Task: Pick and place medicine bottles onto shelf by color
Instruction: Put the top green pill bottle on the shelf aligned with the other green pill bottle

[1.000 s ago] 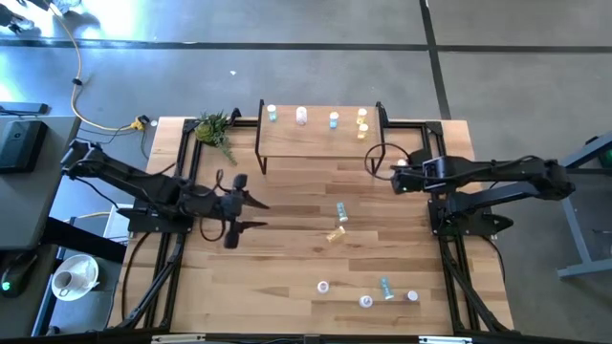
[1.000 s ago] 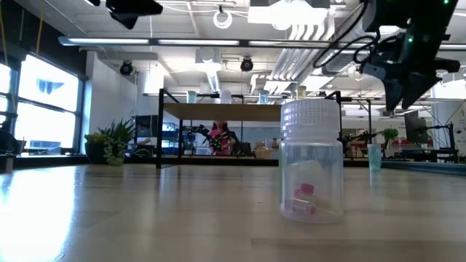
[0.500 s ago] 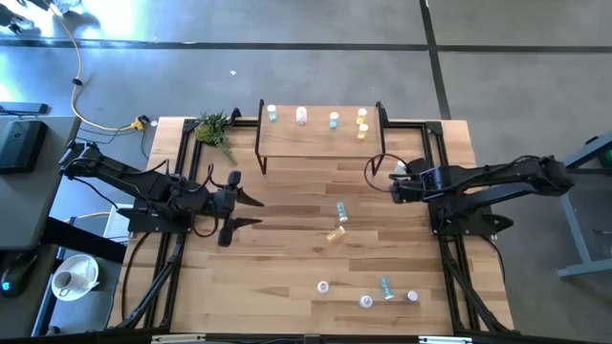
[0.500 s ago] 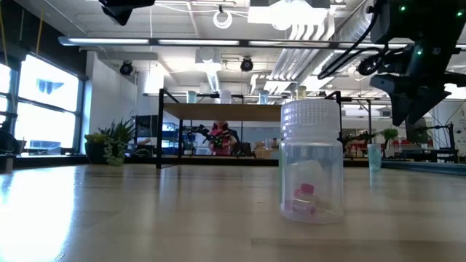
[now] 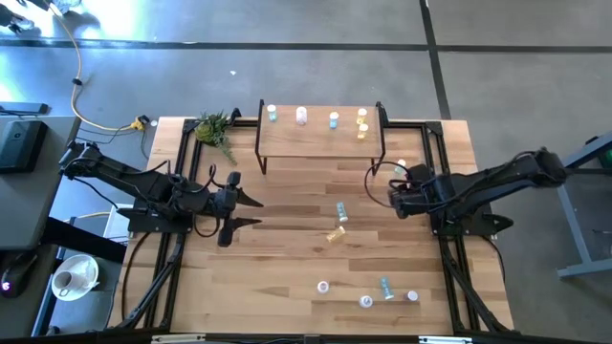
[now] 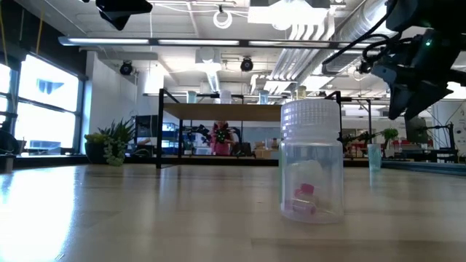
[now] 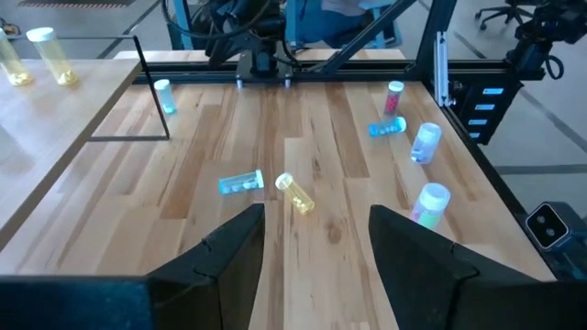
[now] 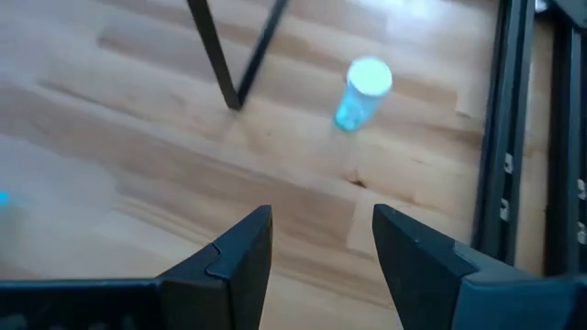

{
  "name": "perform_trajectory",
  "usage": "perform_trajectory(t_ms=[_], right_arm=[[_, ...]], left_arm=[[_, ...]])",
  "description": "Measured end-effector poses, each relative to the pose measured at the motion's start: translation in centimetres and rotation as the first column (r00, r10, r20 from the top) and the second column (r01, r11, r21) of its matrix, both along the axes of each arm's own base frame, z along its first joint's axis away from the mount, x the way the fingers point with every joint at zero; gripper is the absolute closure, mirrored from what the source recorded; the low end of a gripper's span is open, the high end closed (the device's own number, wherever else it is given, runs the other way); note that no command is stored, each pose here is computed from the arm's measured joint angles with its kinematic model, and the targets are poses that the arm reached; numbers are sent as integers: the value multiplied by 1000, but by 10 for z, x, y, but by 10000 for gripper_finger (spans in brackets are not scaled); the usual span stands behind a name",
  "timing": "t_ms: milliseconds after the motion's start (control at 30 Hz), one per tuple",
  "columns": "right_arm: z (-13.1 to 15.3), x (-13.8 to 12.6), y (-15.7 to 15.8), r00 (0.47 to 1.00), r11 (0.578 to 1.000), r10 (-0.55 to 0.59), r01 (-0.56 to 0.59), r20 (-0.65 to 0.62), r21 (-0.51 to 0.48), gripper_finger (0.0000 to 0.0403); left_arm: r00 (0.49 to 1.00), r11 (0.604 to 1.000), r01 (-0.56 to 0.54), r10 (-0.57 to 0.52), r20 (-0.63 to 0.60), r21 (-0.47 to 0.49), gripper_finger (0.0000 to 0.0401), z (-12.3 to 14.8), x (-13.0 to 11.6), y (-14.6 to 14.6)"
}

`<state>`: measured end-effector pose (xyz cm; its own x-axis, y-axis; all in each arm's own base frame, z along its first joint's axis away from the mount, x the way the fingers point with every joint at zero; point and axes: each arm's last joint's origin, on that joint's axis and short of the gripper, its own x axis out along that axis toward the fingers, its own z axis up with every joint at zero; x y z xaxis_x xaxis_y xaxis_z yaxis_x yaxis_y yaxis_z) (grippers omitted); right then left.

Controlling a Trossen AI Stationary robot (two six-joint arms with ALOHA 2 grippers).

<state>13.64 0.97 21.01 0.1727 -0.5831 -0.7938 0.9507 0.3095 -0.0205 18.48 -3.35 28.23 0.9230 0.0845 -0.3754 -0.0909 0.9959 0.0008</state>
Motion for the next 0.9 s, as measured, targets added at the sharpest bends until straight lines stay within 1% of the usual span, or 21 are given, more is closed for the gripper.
perform_trajectory(t_ms=[200, 400, 500, 667, 800, 900], right_arm=[[-2, 8, 5, 997, 995, -11, 18, 77, -95, 222], [-10, 18, 8, 999, 992, -4, 11, 54, -123, 222], [-12, 18, 9, 999, 992, -4, 9, 40, -127, 222], [-9, 18, 7, 998, 979, -6, 19, 66, -204, 222], [-9, 18, 6, 998, 977, 1, 11, 56, -211, 220], [-9, 17, 6, 999, 974, 9, 0, 39, -226, 211]], left_arm=[[1000, 1000, 0, 0, 0, 0, 216, 0, 0, 0], [1000, 1000, 0, 0, 0, 0, 216, 0, 0, 0], [1000, 1000, 0, 0, 0, 0, 216, 0, 0, 0], [1000, 1000, -1, 1, 0, 0, 216, 0, 0, 0], [1000, 1000, 0, 0, -5, 2, 216, -1, 1, 0], [1000, 1000, 7, -7, -5, 19, 216, -1, 1, 0]])
